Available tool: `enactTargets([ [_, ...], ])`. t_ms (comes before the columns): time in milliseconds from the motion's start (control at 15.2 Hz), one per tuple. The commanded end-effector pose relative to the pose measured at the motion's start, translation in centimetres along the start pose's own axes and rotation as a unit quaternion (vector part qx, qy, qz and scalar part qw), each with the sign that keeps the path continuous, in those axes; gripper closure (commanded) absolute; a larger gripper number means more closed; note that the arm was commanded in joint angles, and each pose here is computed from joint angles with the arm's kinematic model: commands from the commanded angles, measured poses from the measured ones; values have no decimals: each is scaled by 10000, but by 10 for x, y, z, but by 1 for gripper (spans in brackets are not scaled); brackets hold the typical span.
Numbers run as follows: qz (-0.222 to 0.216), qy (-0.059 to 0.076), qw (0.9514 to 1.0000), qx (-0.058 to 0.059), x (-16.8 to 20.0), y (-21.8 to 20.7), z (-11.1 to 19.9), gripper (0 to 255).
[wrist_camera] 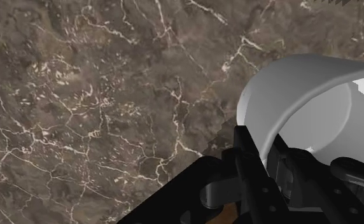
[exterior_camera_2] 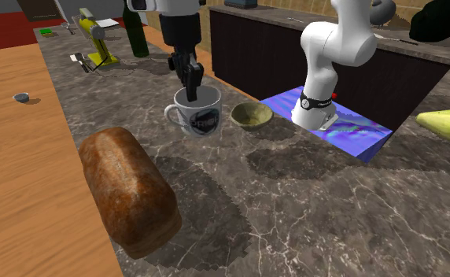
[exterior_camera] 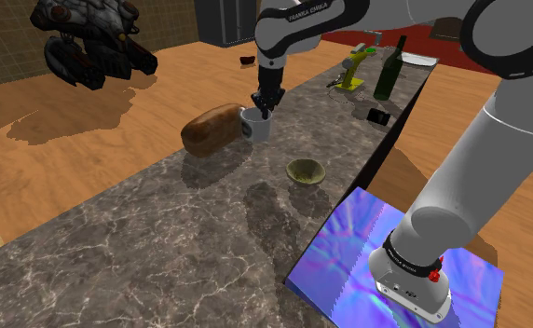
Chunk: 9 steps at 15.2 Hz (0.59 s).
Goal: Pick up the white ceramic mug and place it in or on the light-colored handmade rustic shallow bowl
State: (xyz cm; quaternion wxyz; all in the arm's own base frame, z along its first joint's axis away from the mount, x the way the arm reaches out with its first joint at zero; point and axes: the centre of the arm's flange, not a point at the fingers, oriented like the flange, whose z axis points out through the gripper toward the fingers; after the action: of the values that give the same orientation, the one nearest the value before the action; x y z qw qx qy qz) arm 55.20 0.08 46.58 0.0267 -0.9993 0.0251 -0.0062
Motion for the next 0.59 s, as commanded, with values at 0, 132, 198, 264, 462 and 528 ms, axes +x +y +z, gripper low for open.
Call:
enactTargets([
  [0,0,-2,10000,0,-1,-2,-10,255],
  [132,0,-2,10000,0,0,-2,-21,255],
  [198,0,-2,10000,0,0,-2,-26,255],
  [264,0,-2,10000,0,0,-3,-32,255],
  [462,0,-2,10000,0,0,-4,-47,255],
  [528,0,-2,10000,0,0,-4,-53,255],
])
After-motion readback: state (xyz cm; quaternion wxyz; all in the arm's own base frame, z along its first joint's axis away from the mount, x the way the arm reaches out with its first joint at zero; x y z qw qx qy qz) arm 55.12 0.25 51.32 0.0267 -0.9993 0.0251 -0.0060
